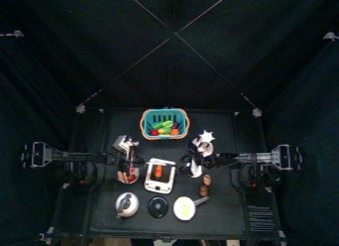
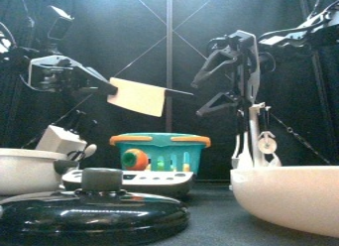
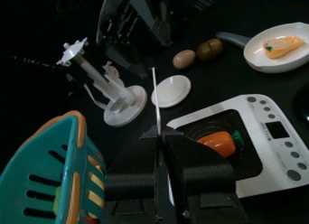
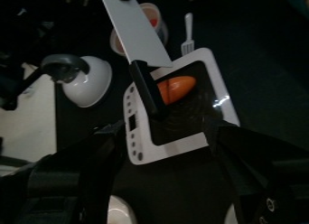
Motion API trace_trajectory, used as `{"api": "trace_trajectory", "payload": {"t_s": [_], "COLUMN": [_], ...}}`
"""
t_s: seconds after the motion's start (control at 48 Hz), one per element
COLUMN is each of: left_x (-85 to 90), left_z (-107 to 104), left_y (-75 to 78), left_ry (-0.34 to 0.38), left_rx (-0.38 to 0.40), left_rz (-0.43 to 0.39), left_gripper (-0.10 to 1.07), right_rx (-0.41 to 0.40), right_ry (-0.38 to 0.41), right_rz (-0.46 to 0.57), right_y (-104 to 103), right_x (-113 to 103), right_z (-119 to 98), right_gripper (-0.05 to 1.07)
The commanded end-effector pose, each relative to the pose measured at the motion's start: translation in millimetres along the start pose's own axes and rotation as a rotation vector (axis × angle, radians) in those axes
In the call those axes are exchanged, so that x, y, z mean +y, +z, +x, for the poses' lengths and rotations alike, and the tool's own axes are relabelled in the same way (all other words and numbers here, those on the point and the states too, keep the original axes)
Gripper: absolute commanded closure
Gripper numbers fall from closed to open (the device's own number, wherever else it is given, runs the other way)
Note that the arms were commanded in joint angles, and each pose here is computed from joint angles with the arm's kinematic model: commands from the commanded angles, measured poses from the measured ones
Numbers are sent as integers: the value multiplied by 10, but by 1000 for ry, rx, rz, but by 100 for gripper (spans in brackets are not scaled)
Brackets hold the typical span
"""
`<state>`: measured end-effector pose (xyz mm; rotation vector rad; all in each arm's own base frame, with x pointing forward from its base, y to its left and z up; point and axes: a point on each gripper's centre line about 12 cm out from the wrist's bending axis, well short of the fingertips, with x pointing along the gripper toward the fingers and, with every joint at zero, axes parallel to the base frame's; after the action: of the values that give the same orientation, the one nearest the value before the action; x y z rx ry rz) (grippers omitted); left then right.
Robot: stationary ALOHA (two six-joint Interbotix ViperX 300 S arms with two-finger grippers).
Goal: Adjust grip on cleaver
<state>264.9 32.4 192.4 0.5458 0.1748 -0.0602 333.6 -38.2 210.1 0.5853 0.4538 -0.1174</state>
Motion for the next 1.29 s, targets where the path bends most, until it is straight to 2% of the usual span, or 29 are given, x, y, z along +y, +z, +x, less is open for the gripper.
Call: {"api": "trace_trajectory", "payload": {"t_s": [0.0,0.146,0.292,0.479,0.583,0.771,0.917,1.271], "left_x": [38,-27,-114,-156,-186,-237,-264,-124], "left_z": [24,46,26,8,17,112,235,259], "left_y": [58,125,112,82,65,-64,-125,-220], "left_ry": [34,48,43,29,12,-23,-69,-21], "left_rx": [-15,-27,-16,-9,-5,45,61,50], "left_rz": [-56,-155,-256,-338,-356,-415,-404,-414], "left_gripper": [55,56,56,56,56,56,56,56], "right_rx": [-38,-32,-10,11,15,14,27,60], "right_ry": [-50,-107,-128,-155,-163,-163,-172,-145], "right_rz": [-38,-75,-152,-248,-276,-286,-285,-305], "right_y": [121,142,109,52,40,38,11,-57], "right_x": [17,15,65,126,143,154,126,238], "right_z": [-120,-119,-74,-63,-62,-73,-34,117], "right_gripper": [5,5,5,5,5,5,5,5]}}
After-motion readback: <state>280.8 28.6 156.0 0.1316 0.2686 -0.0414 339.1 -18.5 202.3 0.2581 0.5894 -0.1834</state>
